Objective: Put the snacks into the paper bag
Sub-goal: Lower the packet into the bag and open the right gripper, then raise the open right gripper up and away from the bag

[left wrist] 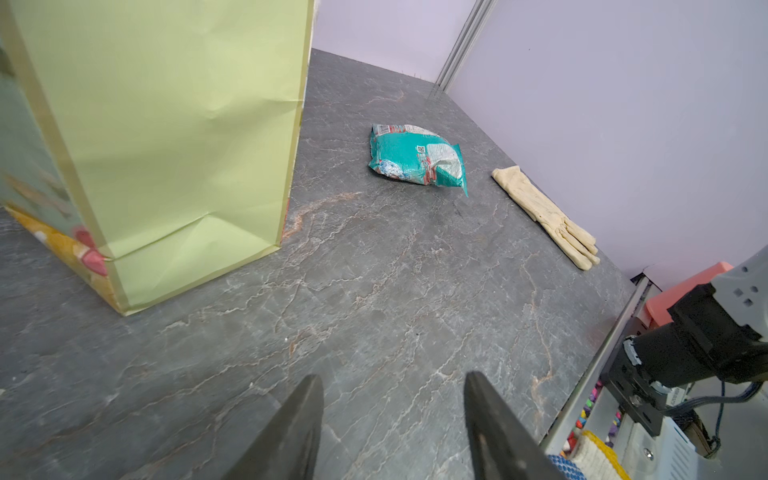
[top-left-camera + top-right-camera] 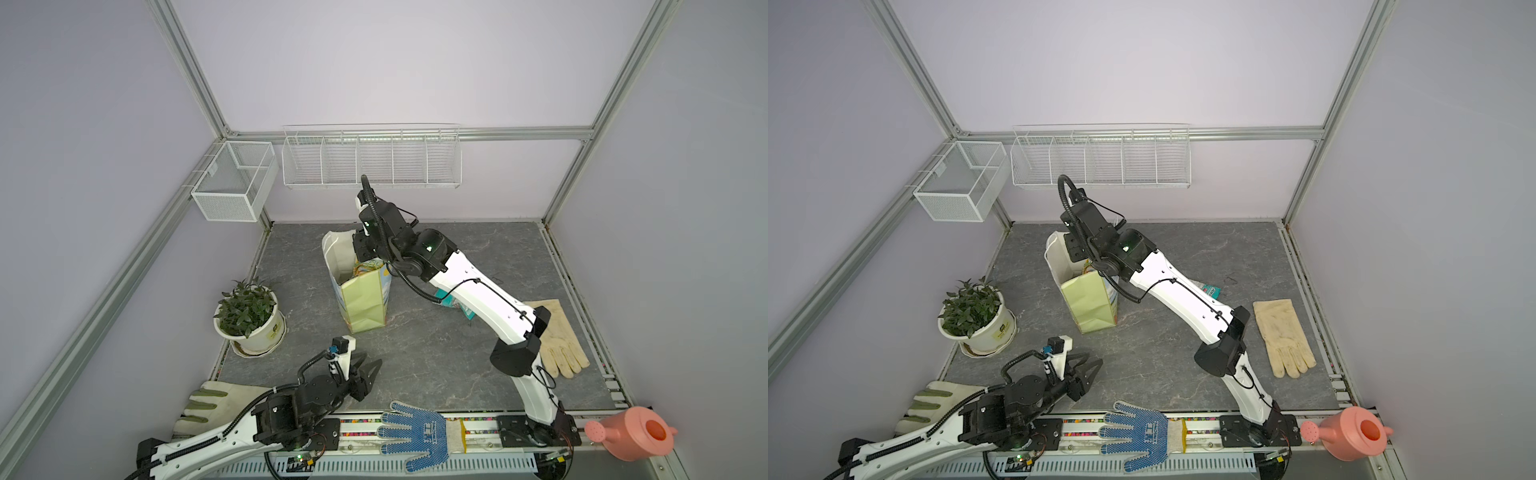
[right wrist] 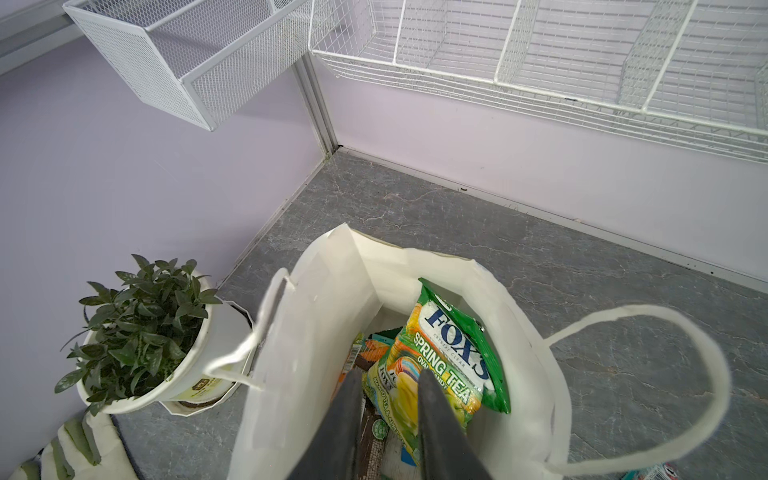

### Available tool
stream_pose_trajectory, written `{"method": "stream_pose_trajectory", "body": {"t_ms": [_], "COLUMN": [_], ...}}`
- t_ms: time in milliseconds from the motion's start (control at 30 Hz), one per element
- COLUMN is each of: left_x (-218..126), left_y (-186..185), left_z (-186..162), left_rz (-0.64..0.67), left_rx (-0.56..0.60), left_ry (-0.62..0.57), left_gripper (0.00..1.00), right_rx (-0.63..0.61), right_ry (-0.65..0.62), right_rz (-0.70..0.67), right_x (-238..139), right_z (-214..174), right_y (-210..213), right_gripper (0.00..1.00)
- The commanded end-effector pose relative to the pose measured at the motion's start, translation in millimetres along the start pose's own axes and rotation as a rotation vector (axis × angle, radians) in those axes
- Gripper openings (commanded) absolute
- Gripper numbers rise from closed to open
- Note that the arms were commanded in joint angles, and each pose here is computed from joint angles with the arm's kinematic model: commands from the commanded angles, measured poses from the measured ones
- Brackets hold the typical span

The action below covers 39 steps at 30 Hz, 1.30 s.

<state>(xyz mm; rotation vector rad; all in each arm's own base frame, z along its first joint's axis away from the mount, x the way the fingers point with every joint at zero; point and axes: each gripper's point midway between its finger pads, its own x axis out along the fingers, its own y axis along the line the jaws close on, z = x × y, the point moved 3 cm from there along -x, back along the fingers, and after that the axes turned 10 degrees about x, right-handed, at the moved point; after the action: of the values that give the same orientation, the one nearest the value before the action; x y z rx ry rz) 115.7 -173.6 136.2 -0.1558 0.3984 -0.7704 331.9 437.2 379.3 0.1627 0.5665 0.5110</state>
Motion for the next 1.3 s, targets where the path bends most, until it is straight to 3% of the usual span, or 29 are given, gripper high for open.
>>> {"method": "stream_pose_trajectory", "body": {"t_ms": [0,300,700,933,1267], "left_x": [-1,-2,8,13,17], "left_y": [0,-1,-9,-14,-16], "left_z": [-4,1,5,8,8], "left_rz": [-0.005,0.003,0.008,0.007,0.007], "left_rx": [-0.002,0.006,0.040,0.056,0.059], "left_ry": [0.013,0.018,0.054,0.059,0.069], "left_gripper": [0.55,0.55,0.55,0.55,0.55], "right_rx": [0.015,-0.002,-0.057,-0.086,-0.094], "right_ry": [-0.027,-0.004,0.040,0.051,0.038], "right_rz": [0.051,0.097,0.120,0.127,0.152], "right_x": [-10,-26,-52,-63,-79], "right_z": [9,9,7,2,1], "right_y": [11,18,13,7,2], "right_gripper": [0.29,0.44,0.92,1.00,0.99]}}
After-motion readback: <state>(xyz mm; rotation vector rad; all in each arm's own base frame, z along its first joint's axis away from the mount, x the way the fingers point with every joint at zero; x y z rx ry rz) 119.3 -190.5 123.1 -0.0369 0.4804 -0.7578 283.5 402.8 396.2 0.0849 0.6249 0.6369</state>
